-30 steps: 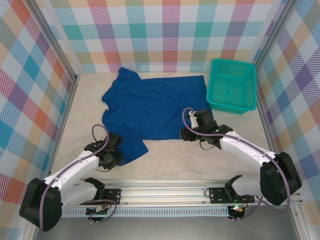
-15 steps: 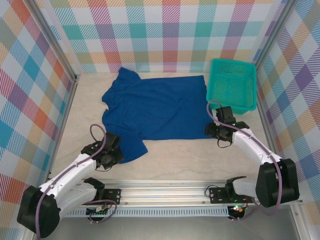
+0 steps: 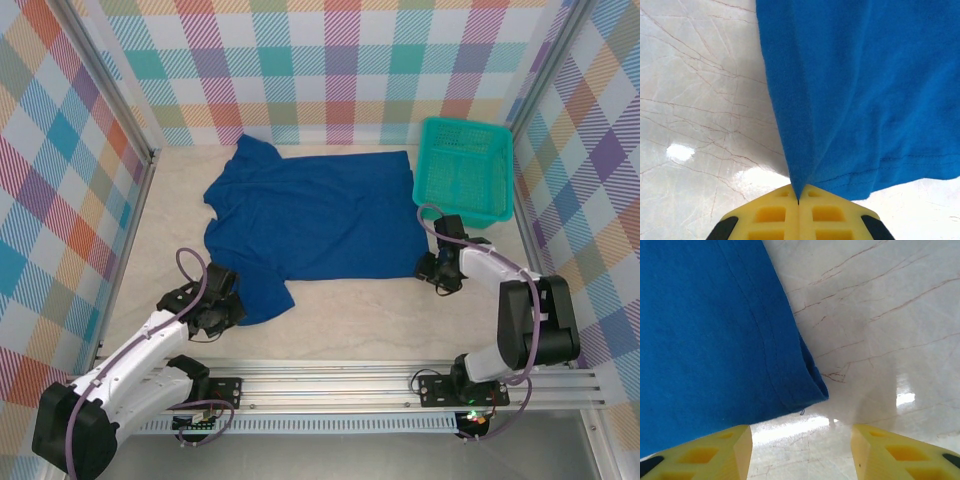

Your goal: Fold the inside-out t-shirt

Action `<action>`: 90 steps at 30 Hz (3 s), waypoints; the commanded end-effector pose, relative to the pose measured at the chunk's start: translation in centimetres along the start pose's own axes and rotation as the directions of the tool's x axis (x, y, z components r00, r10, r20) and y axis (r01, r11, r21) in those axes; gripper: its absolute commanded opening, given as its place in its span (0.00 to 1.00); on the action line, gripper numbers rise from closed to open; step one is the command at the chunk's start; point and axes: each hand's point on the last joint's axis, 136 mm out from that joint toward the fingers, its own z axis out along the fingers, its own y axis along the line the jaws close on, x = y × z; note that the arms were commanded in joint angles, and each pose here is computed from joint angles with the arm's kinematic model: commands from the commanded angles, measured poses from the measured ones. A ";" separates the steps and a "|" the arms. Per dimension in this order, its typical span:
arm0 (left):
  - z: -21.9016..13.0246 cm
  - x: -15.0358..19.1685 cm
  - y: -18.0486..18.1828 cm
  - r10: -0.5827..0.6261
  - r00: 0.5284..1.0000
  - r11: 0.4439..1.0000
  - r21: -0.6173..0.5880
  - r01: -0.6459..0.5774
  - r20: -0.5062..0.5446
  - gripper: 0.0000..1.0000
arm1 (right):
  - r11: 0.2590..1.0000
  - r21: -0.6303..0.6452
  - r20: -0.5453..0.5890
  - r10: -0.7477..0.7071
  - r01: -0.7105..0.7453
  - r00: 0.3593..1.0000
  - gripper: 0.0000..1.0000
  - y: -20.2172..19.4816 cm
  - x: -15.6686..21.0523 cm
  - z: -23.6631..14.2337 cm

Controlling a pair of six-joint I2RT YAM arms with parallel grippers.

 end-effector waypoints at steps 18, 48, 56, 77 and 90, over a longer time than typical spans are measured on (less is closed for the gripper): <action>-0.8 -0.5 -0.6 0.018 1.000 0.999 0.028 -0.018 0.008 0.00 | 1.000 -0.015 0.059 0.028 -0.027 0.998 0.52 1.1 -2.8 0.5; -9.4 -0.8 1.1 -0.145 0.980 0.980 0.155 0.124 0.132 0.00 | 0.995 -0.103 0.009 0.008 -0.007 1.000 0.10 0.9 1.5 -1.3; -11.6 0.9 2.4 -0.188 0.974 0.964 0.215 0.159 0.123 0.00 | 0.988 -0.147 0.032 0.047 -0.042 0.998 0.09 -0.3 4.4 -3.7; -13.5 -13.7 -5.9 -0.079 0.913 0.980 0.199 -0.003 0.401 0.00 | 0.987 -0.153 0.091 -0.033 0.047 0.995 0.11 3.0 -1.6 -4.6; -11.0 -21.5 -9.0 -0.087 0.907 0.980 0.199 0.003 0.412 0.00 | 0.989 -0.120 0.104 -0.073 0.085 0.992 0.13 4.2 -4.9 -3.1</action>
